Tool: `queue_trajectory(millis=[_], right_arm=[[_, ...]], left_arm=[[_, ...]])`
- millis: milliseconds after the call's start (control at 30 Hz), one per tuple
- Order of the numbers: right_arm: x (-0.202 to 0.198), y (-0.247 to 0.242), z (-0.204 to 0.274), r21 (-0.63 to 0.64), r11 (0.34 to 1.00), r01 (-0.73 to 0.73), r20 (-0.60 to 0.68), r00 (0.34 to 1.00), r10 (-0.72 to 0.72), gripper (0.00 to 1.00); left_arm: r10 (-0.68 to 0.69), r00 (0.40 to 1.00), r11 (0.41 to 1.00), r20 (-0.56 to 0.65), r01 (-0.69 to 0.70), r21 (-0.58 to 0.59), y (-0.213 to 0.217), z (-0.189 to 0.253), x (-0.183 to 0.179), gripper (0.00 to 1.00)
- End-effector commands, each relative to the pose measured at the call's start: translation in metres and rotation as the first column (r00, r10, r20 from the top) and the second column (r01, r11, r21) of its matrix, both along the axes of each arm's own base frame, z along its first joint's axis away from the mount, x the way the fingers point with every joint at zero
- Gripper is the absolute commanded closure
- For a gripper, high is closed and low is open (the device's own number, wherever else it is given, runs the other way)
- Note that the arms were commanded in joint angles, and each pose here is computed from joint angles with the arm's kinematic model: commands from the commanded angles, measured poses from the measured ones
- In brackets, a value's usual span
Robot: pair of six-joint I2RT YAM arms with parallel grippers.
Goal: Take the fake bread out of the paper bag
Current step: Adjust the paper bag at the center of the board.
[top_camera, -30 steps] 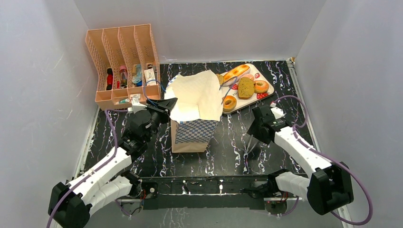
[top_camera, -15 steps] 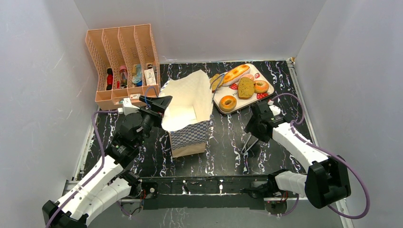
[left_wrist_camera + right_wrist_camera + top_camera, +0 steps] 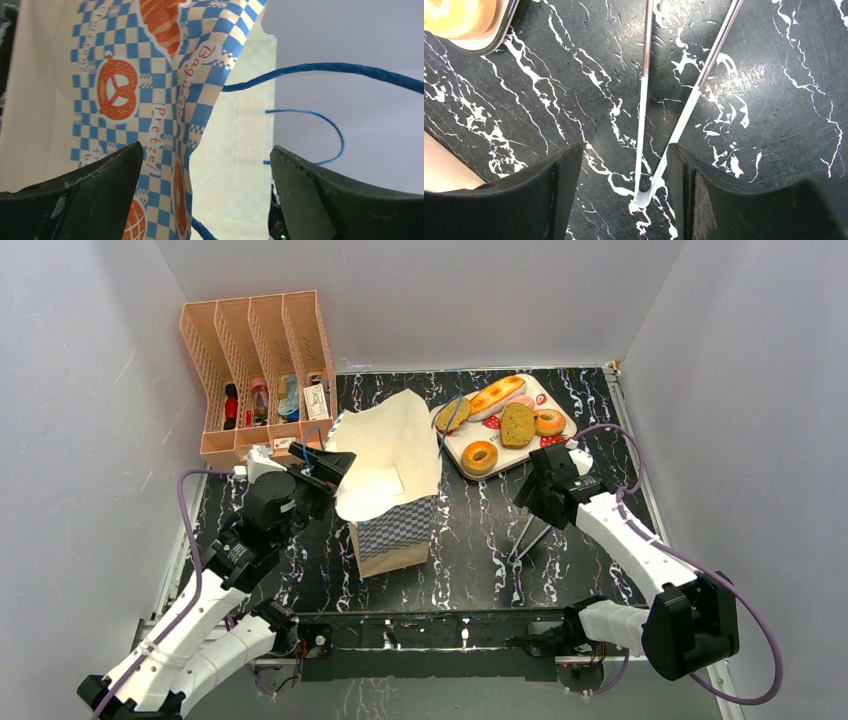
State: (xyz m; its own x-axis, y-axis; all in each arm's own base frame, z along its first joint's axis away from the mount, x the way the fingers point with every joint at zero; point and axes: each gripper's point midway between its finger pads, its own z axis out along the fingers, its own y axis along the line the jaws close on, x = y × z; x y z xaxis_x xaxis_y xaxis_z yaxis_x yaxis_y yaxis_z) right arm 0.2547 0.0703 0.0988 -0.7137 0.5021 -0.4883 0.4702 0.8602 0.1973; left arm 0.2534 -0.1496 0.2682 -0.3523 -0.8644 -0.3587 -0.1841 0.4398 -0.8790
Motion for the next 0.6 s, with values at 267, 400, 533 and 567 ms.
queue_trajectory(millis=[267,400,533,567], right_arm=[[0.028,0.005,0.056,0.016,1.0,-0.018,0.136,0.991,0.015,0.4],[0.03,0.006,0.066,0.021,0.999,-0.029,0.154,0.988,0.026,0.41],[0.031,0.006,0.076,0.021,0.999,-0.034,0.177,0.984,0.03,0.42],[0.031,0.006,0.077,0.019,0.999,-0.033,0.181,0.983,0.029,0.42]], left_arm=[[0.075,0.994,0.989,-0.078,-0.064,0.133,0.033,-0.01,-0.021,0.02],[0.064,0.996,0.984,-0.067,-0.052,0.168,0.032,-0.004,-0.017,0.02],[0.077,0.994,0.978,-0.081,-0.059,0.202,0.036,0.002,-0.017,0.02],[0.086,0.993,0.976,-0.084,-0.067,0.209,0.038,0.002,-0.017,0.02]])
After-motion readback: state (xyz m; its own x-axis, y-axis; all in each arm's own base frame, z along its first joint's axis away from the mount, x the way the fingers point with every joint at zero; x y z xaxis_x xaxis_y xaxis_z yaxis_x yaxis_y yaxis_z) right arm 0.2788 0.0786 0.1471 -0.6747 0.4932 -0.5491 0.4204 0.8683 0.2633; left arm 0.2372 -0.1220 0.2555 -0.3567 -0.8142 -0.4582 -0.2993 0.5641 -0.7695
